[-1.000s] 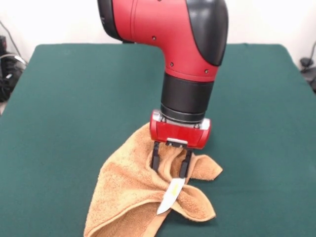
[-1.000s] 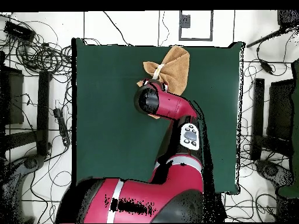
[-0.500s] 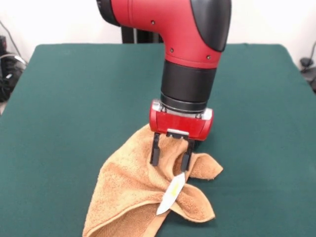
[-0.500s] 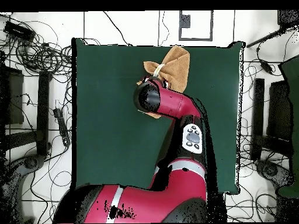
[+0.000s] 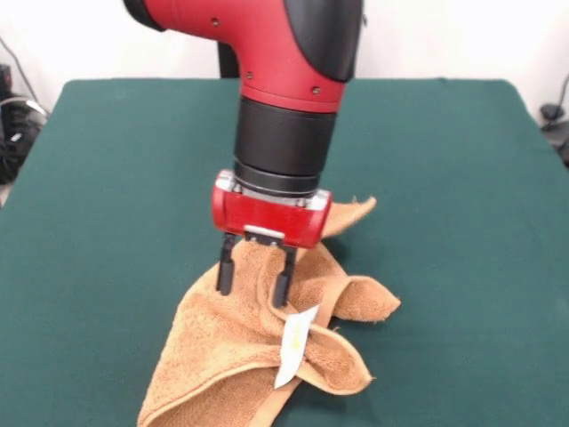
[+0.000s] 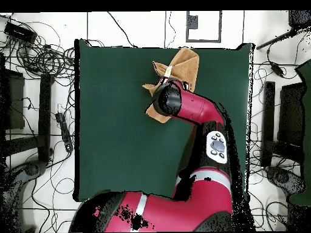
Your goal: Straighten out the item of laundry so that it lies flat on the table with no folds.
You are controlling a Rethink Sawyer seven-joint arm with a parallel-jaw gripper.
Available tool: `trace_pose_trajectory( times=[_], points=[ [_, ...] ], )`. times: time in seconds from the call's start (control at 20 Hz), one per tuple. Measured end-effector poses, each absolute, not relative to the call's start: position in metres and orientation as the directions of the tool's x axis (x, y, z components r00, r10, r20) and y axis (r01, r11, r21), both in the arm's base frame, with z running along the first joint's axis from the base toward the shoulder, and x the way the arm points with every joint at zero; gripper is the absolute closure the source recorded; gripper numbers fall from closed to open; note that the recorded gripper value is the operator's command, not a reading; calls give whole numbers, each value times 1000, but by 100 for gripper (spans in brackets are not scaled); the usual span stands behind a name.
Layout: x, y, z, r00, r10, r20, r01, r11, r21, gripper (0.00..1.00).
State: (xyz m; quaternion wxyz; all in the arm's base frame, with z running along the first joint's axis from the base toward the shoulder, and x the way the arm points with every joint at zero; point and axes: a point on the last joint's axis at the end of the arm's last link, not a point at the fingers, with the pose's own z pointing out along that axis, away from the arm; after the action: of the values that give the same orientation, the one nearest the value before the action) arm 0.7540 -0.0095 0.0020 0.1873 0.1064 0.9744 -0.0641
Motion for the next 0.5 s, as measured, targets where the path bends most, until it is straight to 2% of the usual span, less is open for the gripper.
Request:
trace_pose_trajectory(
  times=[0.5],
  points=[
    [755,-14,-2,-906,190,-377,237,968,-82,0]
  ],
)
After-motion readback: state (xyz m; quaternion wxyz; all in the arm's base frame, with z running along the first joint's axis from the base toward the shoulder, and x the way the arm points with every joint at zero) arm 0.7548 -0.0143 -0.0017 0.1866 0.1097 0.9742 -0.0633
